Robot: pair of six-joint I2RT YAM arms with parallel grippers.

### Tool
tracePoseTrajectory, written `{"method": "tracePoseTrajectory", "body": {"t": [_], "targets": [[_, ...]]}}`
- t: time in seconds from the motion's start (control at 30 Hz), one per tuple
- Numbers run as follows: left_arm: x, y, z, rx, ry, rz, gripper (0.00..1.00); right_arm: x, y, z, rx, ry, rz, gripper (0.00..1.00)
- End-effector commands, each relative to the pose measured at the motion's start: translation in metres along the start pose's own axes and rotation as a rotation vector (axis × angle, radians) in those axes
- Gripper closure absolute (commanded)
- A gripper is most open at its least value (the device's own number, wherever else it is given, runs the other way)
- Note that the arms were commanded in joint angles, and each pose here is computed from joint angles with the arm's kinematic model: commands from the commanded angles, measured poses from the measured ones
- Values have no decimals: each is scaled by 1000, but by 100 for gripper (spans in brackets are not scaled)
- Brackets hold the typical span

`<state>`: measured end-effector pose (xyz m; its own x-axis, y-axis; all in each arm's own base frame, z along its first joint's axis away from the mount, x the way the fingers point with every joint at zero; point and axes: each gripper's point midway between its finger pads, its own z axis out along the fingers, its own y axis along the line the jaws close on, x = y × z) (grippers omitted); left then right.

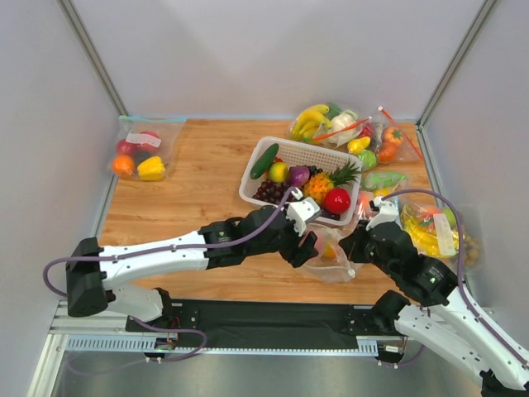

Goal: Open the zip-top bag and remove the fake food

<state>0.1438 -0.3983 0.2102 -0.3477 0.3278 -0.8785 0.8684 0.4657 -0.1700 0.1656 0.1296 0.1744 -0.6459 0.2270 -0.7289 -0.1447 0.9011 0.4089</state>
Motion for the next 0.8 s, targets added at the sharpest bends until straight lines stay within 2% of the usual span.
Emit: {"method": "tracePoseTrajectory", "body": {"t": [0.0, 0.2, 0.37, 0.43, 0.63, 0.77], "targets": [[-20, -2, -29, 38, -64, 13, 73, -7, 11, 4, -40, -25, 9, 100], [-64, 8, -70, 57, -198, -7, 73, -8, 13, 7, -41, -16, -1, 100], [-110, 67, -82, -174, -290, 64, 71, -6, 15, 9, -48, -13, 0, 100], [-117, 101, -72, -243, -280, 34, 70, -7, 16, 9, -51, -14, -1, 100], [-150, 169, -30, -317, -277, -17, 70, -7, 13, 7, -39, -14, -5, 100], [-154, 202, 24, -316, -214, -32, 70, -7, 13, 8, -42, -15, 2, 100]]}}
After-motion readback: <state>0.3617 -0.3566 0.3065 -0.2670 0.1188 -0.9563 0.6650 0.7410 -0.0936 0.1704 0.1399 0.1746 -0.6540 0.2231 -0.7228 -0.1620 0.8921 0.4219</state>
